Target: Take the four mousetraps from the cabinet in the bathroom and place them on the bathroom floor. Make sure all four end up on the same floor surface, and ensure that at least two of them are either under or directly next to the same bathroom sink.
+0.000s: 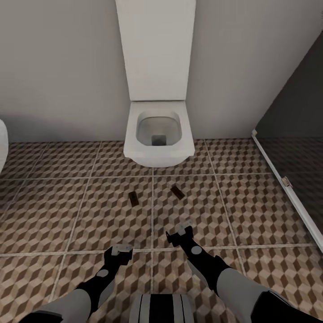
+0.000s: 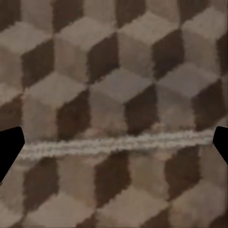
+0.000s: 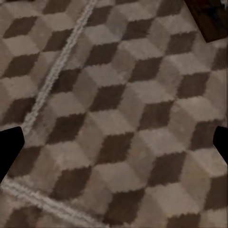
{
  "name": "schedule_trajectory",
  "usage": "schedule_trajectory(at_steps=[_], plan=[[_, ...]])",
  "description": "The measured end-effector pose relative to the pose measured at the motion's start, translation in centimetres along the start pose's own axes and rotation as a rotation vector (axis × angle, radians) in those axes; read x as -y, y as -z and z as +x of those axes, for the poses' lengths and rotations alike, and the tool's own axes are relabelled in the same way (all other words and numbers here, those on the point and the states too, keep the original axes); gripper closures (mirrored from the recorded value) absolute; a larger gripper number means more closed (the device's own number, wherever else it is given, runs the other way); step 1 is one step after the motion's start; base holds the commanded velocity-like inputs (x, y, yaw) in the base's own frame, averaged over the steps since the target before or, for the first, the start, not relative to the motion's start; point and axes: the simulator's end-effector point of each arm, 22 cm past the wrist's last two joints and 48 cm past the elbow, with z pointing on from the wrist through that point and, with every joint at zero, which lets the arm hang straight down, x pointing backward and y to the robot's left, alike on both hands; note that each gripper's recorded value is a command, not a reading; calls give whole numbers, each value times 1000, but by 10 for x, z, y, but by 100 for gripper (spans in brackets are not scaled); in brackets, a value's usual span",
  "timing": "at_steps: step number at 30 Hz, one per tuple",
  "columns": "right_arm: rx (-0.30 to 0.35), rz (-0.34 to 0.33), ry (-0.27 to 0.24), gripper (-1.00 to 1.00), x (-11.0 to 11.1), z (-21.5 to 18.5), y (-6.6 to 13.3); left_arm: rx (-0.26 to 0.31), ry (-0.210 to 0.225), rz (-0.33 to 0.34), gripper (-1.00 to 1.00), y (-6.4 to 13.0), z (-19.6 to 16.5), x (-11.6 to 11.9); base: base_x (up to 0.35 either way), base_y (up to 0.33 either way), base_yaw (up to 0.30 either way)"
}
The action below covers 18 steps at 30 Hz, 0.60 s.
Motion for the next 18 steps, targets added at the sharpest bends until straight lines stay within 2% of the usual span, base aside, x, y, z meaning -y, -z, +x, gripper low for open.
schedule_trajectory(at_steps=[18], plan=[[67,22,21,-100,9,-44,17,72,-2,-4,-100,15,-42,-2,0,0,0]])
